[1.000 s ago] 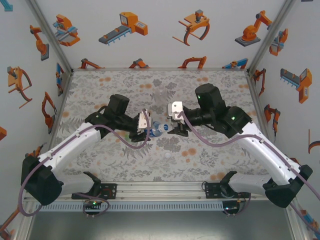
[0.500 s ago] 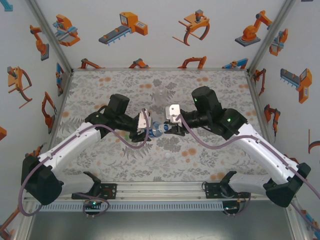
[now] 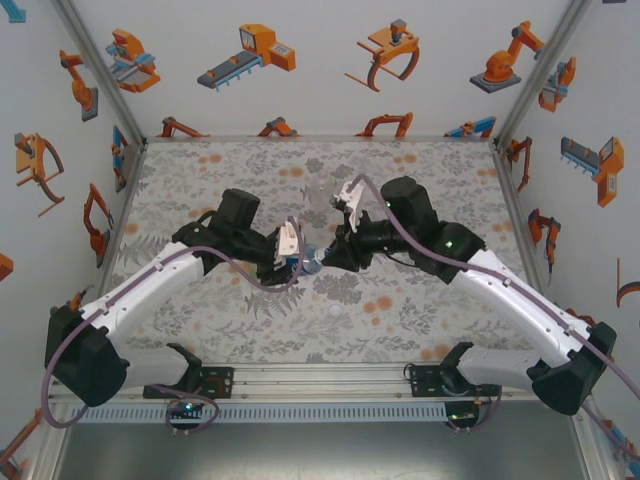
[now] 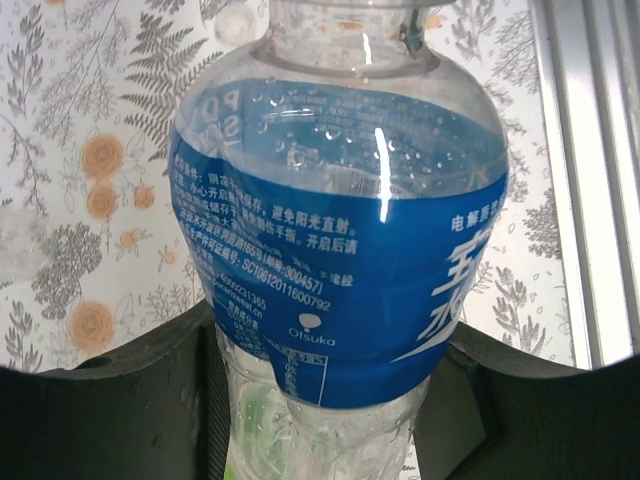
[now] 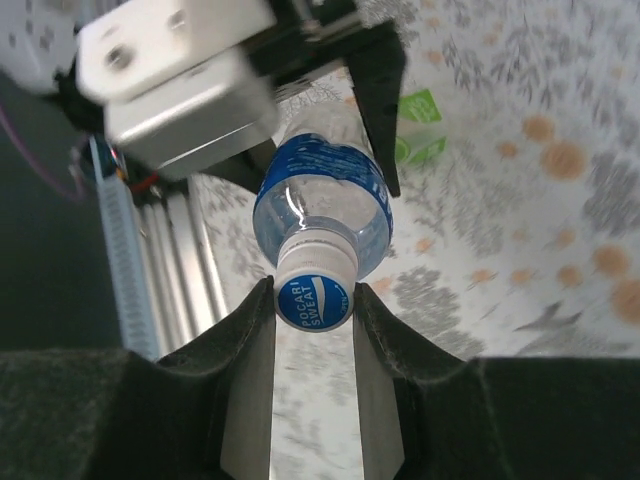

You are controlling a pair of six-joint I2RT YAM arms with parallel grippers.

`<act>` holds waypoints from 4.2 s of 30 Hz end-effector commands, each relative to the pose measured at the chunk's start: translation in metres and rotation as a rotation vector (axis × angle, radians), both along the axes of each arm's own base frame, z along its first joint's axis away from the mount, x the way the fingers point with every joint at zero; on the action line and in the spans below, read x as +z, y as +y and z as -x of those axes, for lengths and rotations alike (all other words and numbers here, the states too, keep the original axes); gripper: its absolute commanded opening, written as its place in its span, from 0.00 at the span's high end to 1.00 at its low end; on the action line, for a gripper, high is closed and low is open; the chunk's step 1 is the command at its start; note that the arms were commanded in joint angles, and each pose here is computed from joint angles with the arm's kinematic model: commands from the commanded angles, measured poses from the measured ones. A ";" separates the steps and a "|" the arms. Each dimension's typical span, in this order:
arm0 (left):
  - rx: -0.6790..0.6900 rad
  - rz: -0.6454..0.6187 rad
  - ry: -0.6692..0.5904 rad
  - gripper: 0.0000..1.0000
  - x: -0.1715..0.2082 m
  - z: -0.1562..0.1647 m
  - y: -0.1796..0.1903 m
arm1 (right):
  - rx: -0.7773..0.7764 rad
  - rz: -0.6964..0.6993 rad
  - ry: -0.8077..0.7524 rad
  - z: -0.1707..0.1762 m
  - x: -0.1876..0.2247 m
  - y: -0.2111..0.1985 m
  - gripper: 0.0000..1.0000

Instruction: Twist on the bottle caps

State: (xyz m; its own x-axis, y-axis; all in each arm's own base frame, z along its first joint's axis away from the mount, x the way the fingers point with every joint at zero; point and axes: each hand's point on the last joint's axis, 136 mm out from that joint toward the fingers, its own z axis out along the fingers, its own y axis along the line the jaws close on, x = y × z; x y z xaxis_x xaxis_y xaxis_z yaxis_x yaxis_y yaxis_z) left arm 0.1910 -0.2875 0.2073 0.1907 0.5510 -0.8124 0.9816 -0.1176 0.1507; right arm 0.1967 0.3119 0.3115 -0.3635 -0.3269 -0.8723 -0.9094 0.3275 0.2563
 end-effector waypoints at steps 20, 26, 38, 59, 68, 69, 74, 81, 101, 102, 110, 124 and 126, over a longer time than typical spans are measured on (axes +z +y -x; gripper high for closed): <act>-0.043 0.075 -0.039 1.00 0.028 0.001 -0.012 | -0.619 -0.107 0.669 -0.046 -0.021 -0.007 0.63; -0.045 0.070 -0.033 1.00 0.026 0.001 -0.012 | -0.481 -0.132 0.440 -0.045 0.023 -0.005 0.39; -0.077 0.071 -0.012 0.99 0.026 0.007 -0.013 | -0.043 -0.012 -0.230 -0.008 0.069 -0.010 0.42; -0.091 0.069 -0.002 0.99 0.026 0.012 -0.013 | 0.461 0.008 -0.611 0.047 0.044 0.002 0.53; -0.096 0.067 -0.003 0.98 0.025 0.013 -0.014 | 0.443 0.052 -0.590 0.039 0.029 0.004 0.62; -0.096 0.068 -0.004 0.98 0.026 0.013 -0.014 | 0.443 0.056 -0.587 0.039 0.028 0.004 0.64; -0.096 0.066 -0.005 0.98 0.026 0.013 -0.013 | 0.432 0.073 -0.569 0.038 0.020 0.003 0.73; -0.087 0.061 -0.015 0.98 0.026 0.011 -0.013 | 0.225 0.098 -0.391 0.020 -0.001 -0.005 0.83; -0.087 0.063 0.000 0.98 0.026 0.009 -0.016 | -0.590 -0.015 0.757 -0.016 -0.080 -0.017 0.94; -0.088 0.063 0.000 0.98 0.026 0.009 -0.016 | -0.600 -0.007 0.781 -0.015 -0.081 -0.017 0.94; -0.091 0.063 0.003 0.98 0.025 0.010 -0.017 | -0.636 -0.006 0.756 -0.026 -0.063 -0.015 0.84; -0.106 0.080 -0.002 0.98 0.031 0.014 -0.017 | -0.158 -0.053 -0.125 -0.009 0.060 -0.018 0.39; -0.111 0.081 0.002 0.98 0.030 0.015 -0.018 | 0.000 -0.021 -0.261 0.008 0.060 -0.015 0.39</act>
